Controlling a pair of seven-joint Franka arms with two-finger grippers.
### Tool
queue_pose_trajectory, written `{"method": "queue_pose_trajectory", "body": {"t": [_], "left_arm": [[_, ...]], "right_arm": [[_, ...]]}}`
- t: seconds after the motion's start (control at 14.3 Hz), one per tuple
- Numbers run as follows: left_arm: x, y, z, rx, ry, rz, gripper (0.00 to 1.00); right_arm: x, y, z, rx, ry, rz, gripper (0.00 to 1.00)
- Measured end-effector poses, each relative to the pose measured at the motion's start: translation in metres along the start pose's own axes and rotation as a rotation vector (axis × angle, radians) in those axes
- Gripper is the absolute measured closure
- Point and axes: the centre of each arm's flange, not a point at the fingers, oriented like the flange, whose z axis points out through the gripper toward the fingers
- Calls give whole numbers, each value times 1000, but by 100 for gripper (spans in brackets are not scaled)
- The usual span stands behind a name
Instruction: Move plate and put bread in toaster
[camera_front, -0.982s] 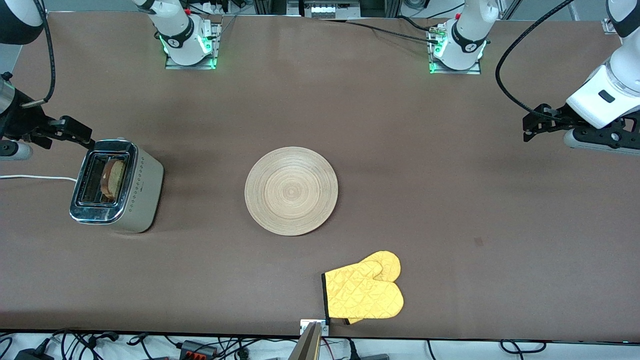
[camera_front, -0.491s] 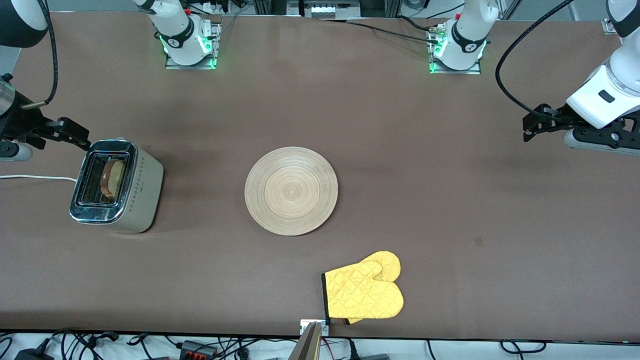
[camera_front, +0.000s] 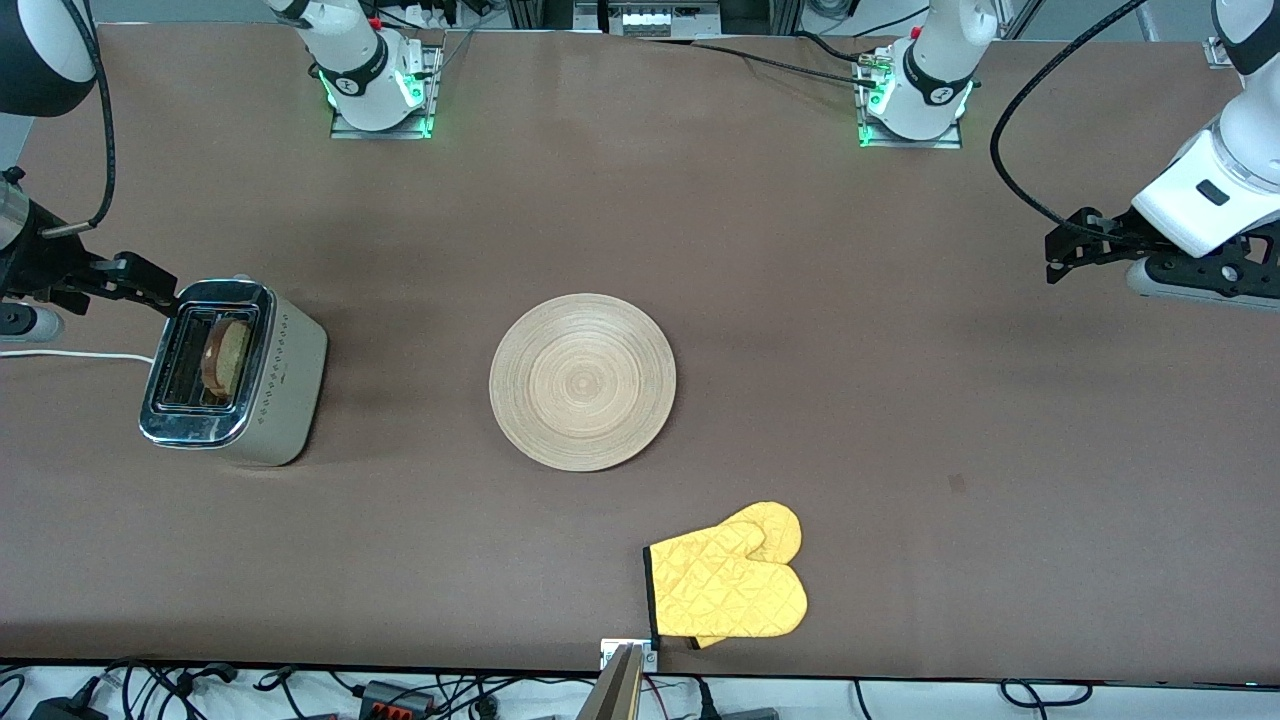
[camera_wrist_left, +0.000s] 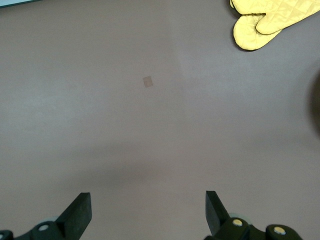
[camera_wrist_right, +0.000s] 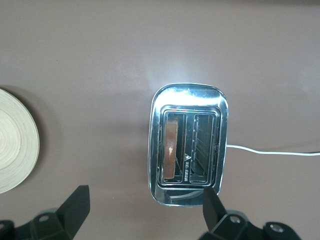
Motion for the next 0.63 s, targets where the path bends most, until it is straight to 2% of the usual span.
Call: {"method": "queue_pose_trajectory", "body": {"t": [0.63], "left_arm": [[0, 0, 0, 0, 0, 0, 0]], "right_arm": [[0, -5, 1, 31, -5, 0, 0]]}}
